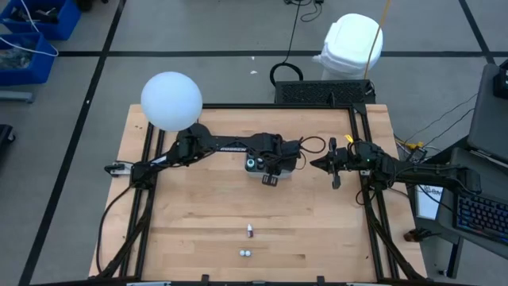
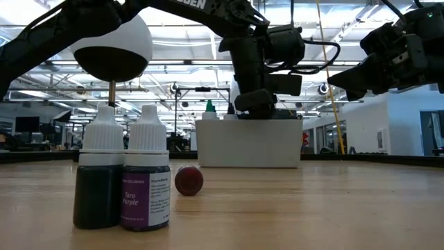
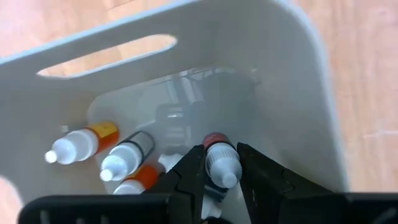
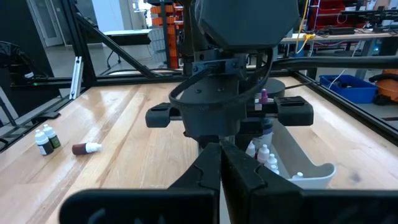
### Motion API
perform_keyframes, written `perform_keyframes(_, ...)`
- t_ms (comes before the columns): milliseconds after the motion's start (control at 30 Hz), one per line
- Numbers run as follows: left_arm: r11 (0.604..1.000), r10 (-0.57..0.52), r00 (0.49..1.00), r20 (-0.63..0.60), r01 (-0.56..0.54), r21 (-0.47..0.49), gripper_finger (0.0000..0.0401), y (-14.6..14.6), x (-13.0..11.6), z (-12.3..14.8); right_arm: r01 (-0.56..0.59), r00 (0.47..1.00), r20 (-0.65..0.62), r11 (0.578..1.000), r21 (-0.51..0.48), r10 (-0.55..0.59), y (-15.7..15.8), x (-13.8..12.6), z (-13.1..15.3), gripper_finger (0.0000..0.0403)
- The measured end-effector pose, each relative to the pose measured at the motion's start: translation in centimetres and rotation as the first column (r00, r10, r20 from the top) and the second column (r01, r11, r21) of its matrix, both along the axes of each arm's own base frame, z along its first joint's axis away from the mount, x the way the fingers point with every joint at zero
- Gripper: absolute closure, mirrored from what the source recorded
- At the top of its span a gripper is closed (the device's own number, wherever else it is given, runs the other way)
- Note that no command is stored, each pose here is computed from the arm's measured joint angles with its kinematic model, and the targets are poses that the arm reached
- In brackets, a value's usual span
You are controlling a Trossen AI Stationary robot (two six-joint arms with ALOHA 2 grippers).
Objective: Pick & Place food coloring
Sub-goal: Put the bottom small red food coloring bottle into the gray bin, then put the small blue food coloring bottle into the gray bin
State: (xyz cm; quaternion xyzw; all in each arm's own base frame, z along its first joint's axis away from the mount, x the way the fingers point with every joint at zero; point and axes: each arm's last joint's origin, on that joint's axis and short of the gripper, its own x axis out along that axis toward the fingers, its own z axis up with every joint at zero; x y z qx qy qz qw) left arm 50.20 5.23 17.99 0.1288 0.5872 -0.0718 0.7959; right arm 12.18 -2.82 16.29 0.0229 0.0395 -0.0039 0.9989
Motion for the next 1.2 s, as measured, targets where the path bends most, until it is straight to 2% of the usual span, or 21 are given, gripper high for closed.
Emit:
perform_keyframes(267,1.000,0.000,1.000,0.001,0.000,-0.009,0.0279,0.0,0.0,0.0,0.000,1.000,0.000,1.000,0.000,0.000,0.0,0.0,0.0,0.0403)
perform_keyframes(667,1.000,-0.007,1.000,0.000,0.007,0.006,0.0283,0.0,0.0,0.1,0.000,1.000,0.000,1.000,0.000,0.000,0.0,0.0,0.0,0.0403)
perform_keyframes(800,0.998,-0.018,1.000,0.006,0.017,0.066,0.0283,-0.4,0.0,1.4,0.000,1.000,0.001,1.000,-0.001,0.000,0.0,0.0,0.0,0.0403)
perform_keyframes(1000,0.996,-0.021,0.999,0.035,0.018,0.091,0.0283,-0.6,0.0,4.0,0.000,1.000,0.008,1.000,-0.003,0.001,0.0,0.0,0.1,0.0403)
perform_keyframes(1200,0.994,-0.023,0.999,0.045,0.018,0.110,0.0284,-0.5,0.1,4.4,-0.001,1.000,0.008,1.000,-0.003,0.001,0.0,0.0,0.1,0.0403)
